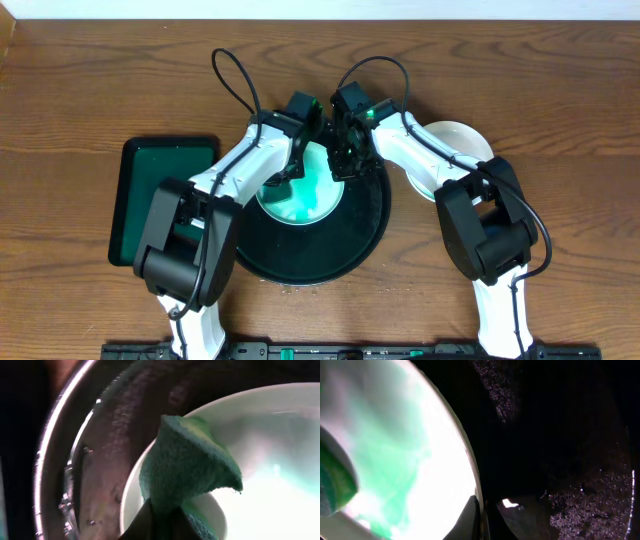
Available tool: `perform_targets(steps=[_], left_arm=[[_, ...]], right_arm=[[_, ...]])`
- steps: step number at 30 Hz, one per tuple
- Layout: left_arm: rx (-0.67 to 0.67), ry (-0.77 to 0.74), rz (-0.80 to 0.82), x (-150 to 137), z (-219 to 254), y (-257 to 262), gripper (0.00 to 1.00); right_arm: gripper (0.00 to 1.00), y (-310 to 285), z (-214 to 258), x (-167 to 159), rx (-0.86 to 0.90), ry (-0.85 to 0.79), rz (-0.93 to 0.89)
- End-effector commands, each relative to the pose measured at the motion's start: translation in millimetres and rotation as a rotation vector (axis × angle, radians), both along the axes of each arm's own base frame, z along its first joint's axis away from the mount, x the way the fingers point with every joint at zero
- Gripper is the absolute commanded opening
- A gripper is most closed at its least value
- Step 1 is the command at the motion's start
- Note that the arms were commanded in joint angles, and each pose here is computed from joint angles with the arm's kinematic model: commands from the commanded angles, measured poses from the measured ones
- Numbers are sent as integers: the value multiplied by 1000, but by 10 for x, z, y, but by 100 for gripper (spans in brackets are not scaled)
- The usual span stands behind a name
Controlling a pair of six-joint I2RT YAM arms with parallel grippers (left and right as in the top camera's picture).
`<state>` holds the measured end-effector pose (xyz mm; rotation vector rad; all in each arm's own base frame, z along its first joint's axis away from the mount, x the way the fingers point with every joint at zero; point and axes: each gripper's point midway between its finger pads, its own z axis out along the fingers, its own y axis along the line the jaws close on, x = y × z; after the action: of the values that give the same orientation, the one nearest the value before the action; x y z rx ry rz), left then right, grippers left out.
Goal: Clean dirty plates on tray and stack at the side
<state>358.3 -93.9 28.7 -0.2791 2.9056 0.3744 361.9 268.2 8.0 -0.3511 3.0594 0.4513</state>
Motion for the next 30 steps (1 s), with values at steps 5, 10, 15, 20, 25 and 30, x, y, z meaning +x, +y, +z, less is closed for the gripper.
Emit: perform_targets(steps=[5,10,15,20,25,30], left_arm=[[-100,-66,-50,179,813,-52,7],[-199,-90,-12,173,1178,149,7],[-253,-107,74,213,1241,424,7],[-255,-110,104,230,1234,532,7],[-264,-110,111,232,1229,520,7],[-296,-115,109,255,1201,470,7]], right_arm=[[1,-108,-55,-18,-48,18,-20],[1,-174,222,-21,-68,-39,77],[1,-436,931,251,-187,-306,49],[1,-714,1627,345,-371,-563,10],[1,-735,2165,202,-572,-780,7],[1,-574,2594,-39,-795,-1001,33]])
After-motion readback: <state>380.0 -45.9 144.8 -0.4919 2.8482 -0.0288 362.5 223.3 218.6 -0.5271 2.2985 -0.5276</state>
